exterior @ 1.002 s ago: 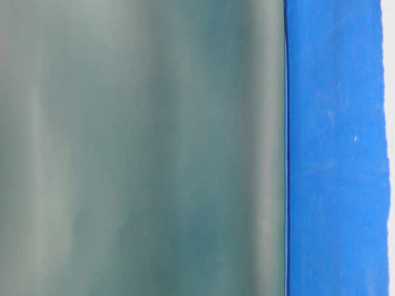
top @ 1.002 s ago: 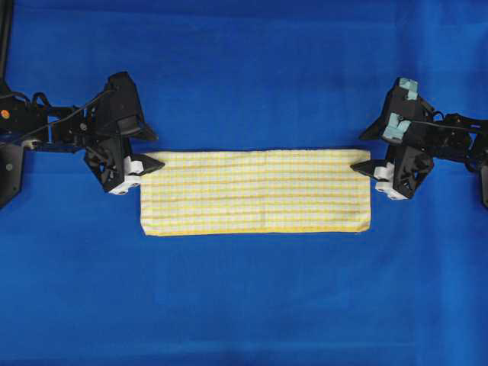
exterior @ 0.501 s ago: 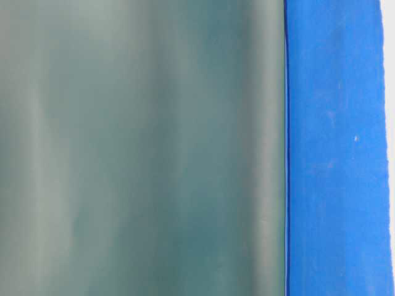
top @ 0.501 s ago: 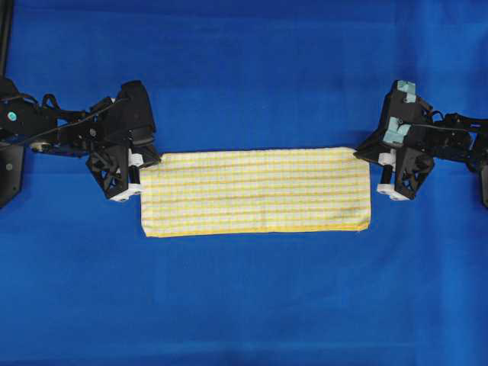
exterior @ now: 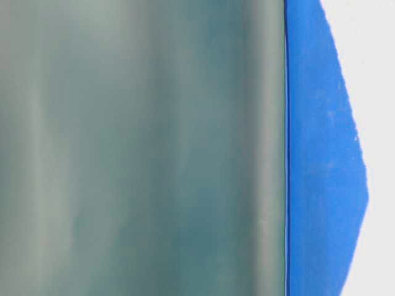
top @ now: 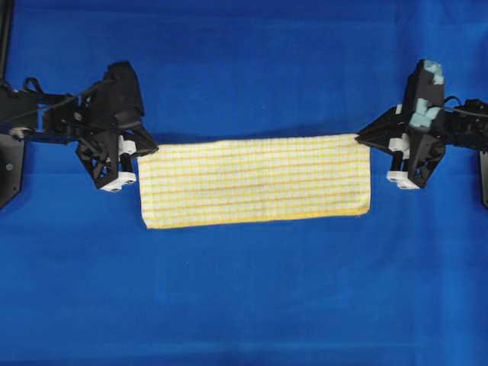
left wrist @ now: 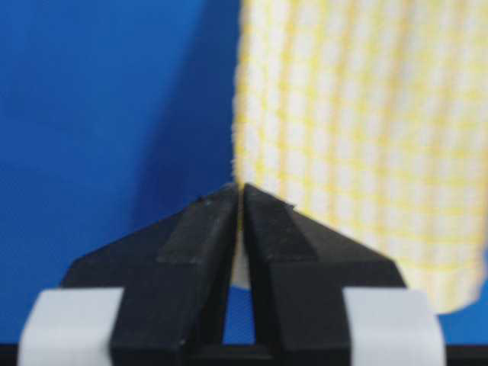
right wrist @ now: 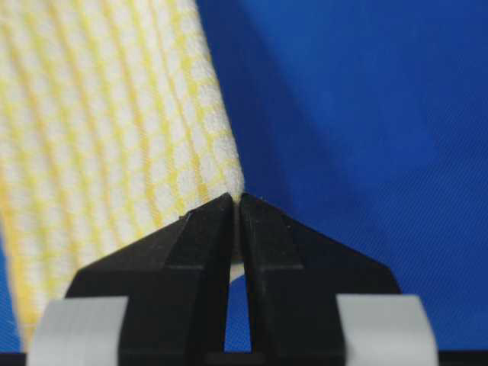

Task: Fold the yellow towel.
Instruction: 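Lift the strip and swing it vertical, right gripper moving to the top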

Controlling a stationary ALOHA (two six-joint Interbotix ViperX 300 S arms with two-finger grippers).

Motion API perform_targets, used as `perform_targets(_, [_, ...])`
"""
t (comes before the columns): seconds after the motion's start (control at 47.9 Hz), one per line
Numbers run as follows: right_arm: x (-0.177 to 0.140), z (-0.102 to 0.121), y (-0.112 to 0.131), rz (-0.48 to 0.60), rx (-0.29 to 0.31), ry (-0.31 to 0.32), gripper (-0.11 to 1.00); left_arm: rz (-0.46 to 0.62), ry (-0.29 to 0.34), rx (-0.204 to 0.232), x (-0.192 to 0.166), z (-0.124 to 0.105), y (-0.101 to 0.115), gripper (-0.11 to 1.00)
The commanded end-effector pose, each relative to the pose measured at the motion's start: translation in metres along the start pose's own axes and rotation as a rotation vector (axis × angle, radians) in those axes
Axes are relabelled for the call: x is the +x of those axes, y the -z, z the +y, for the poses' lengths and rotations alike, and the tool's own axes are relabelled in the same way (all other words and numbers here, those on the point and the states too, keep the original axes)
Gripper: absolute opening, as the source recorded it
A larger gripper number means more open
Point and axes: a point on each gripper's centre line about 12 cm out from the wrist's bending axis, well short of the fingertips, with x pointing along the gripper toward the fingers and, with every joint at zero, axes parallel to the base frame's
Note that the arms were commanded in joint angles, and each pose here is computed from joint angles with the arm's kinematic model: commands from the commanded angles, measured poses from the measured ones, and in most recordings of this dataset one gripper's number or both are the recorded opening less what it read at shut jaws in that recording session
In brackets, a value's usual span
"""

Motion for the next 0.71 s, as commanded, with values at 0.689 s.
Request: perform_targets(0.689, [-0.005,-0.036,-0.073,-0.180,0.059,0.115,0.03,-0.324,0.206,0.060,-0.058,-0.055,-0.036,0.02])
